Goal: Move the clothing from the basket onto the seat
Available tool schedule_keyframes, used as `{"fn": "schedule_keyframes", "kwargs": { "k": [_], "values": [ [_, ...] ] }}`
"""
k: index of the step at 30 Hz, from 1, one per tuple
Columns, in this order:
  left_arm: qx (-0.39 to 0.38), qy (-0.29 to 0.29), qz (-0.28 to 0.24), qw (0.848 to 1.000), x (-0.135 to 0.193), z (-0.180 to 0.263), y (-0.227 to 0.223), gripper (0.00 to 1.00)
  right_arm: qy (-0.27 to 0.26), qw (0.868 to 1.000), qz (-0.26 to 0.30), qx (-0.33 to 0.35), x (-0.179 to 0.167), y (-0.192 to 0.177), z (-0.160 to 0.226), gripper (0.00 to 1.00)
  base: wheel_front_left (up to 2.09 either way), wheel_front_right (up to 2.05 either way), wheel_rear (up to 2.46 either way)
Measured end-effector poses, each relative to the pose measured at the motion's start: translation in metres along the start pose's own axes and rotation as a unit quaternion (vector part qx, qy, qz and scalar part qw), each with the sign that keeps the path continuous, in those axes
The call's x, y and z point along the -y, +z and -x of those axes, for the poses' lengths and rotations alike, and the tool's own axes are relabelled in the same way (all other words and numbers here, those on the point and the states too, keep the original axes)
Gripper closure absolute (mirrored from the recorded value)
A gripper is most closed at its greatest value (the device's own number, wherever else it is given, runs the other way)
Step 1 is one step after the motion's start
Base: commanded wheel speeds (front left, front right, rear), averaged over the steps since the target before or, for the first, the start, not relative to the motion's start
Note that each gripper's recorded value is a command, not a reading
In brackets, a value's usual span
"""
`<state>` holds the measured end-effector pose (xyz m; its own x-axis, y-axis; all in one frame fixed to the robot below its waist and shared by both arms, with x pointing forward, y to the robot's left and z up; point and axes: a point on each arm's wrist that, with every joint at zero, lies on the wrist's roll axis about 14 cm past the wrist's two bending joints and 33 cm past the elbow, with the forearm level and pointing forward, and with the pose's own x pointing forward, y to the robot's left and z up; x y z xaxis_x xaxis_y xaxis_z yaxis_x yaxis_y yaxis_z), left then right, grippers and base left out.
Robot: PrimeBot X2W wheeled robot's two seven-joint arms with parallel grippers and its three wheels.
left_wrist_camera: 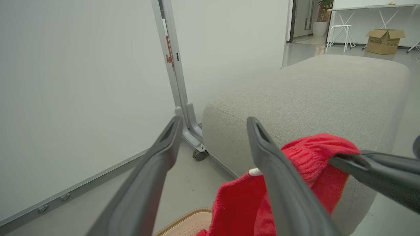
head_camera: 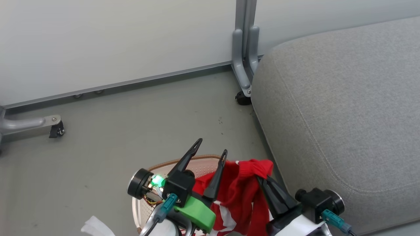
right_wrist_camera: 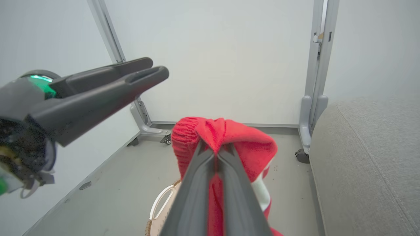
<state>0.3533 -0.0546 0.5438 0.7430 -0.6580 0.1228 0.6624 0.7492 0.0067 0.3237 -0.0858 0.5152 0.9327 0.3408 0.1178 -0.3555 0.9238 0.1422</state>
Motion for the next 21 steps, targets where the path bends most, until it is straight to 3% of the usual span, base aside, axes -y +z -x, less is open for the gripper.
{"fn": "schedule_keyframes", "kwargs": {
  "k": [10, 21],
  "values": [
    [-0.029, -0.016, 0.002, 0.999, -0.002, -0.004, -0.034, 0.00, -0.060, 0.996, 0.038, 0.049, 0.040, 0.037, 0.005, 1.00, 0.00, 0.00, 0.00],
    [-0.050, -0.124, 0.011, 0.991, 0.026, -0.023, -0.067, 0.00, -0.169, 0.979, 0.076, 0.085, 0.094, 0.071, 0.031, 1.00, 0.00, 0.00, 0.00]
  ]
}}
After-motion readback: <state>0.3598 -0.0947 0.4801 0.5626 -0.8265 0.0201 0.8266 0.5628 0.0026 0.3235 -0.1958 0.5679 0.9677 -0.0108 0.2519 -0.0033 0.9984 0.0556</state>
